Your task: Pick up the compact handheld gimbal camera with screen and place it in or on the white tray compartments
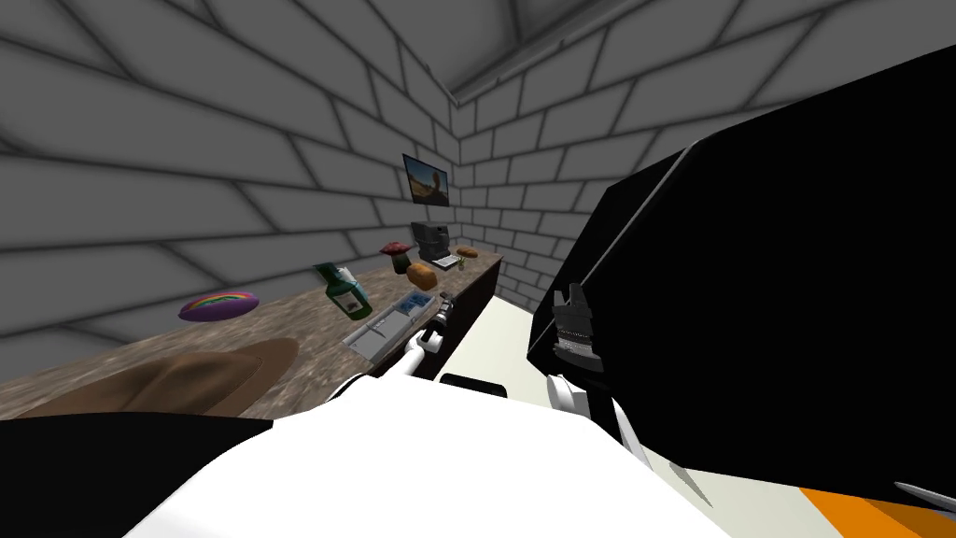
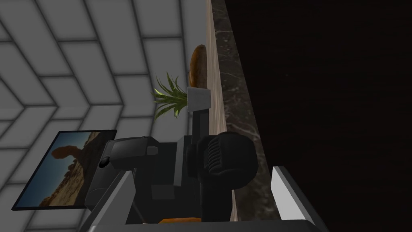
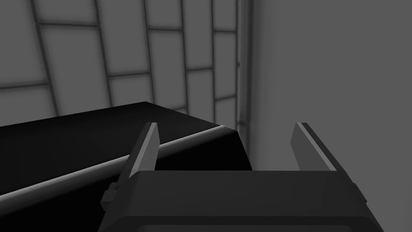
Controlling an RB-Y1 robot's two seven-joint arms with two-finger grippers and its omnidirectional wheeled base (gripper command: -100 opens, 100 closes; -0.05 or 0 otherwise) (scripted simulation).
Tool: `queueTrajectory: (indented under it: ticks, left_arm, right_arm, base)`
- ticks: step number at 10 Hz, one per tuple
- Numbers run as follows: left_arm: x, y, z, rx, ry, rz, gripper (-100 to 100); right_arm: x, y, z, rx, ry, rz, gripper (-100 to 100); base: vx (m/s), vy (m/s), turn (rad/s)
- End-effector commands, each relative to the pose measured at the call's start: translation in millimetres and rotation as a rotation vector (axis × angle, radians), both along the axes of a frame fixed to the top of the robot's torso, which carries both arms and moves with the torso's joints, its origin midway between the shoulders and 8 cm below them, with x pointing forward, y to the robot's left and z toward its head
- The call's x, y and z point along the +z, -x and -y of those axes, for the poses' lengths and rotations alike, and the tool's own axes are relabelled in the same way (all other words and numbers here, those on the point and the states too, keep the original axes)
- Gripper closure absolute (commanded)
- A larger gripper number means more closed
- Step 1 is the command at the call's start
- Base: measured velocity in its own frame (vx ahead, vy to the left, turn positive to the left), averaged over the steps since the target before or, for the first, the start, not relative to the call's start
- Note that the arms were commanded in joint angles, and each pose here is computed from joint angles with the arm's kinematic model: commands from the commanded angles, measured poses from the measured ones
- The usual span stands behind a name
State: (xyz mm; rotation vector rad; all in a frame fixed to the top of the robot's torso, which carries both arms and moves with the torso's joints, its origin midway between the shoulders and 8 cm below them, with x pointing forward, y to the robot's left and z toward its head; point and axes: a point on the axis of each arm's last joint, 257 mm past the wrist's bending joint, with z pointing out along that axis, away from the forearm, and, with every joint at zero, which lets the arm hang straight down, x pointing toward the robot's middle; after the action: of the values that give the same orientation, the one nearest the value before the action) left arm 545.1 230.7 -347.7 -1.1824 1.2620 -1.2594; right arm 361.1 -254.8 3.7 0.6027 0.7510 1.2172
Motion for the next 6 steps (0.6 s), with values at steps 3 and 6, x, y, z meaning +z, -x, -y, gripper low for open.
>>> queueTrajectory:
  ticks: [3, 6]
  left_arm:
    - [1.1, -5.2, 4.1, -0.013, -0.002, -0.002, 100]
    - [1.5, -5.4, 4.0, -0.013, -0.002, -0.001, 100]
  right_arm:
    - [0.0, 0.0, -0.1, 0.000, 0.000, 0.000, 0]
    - [0.0, 0.0, 0.0, 0.000, 0.000, 0.000, 0]
  base:
    - [-0.009, -0.014, 0.043]
    - [0.000, 0.000, 0.000]
